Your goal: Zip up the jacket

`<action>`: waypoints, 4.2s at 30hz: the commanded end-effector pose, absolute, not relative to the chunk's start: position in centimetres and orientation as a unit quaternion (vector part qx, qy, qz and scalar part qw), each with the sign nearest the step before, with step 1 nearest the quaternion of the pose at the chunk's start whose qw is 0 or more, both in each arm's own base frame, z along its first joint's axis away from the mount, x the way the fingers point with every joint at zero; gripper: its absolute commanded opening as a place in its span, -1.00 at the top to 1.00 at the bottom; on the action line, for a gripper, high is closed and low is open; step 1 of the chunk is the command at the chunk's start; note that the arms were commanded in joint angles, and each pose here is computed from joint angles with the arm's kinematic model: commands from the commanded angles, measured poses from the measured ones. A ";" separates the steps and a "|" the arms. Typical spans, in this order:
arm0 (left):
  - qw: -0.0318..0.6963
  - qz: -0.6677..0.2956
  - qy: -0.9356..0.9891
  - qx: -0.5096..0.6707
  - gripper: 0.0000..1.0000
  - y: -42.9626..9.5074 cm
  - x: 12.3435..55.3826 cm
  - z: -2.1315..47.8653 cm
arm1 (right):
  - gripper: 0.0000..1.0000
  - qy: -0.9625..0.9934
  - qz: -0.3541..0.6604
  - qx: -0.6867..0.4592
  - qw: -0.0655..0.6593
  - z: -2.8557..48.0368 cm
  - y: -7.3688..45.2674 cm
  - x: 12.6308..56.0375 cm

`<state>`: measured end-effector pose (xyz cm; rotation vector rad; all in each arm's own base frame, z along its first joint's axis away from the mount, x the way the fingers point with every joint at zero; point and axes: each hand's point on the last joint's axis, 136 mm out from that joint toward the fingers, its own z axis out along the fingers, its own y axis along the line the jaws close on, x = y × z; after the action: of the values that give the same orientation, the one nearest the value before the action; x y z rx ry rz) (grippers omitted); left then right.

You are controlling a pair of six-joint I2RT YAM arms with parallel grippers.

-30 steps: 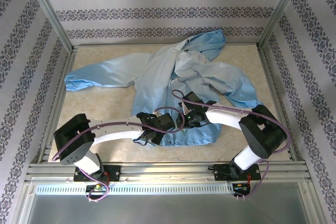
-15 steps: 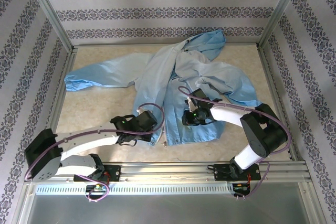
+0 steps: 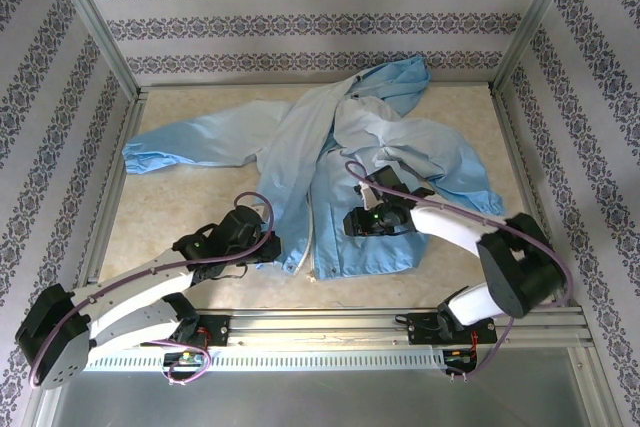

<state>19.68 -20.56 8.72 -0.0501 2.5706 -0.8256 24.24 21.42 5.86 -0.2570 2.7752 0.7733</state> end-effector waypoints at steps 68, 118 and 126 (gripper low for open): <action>0.187 -0.386 0.897 -0.109 0.46 -19.9 19.5 8.4 | 1.00 0.884 0.433 -0.090 0.149 11.4 32.7 19.5; 0.219 -0.419 0.877 -0.083 0.29 -18.9 18.0 10.4 | 1.00 0.844 0.512 -0.102 0.124 16.1 35.1 22.3; 0.256 -0.473 0.842 -0.044 0.24 -20.1 18.5 15.0 | 1.00 0.826 0.541 -0.113 0.114 17.7 35.2 22.0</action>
<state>17.70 -19.30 11.94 -0.1736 2.3905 -1.2041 21.56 34.68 14.40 -0.2858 2.5246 1.4916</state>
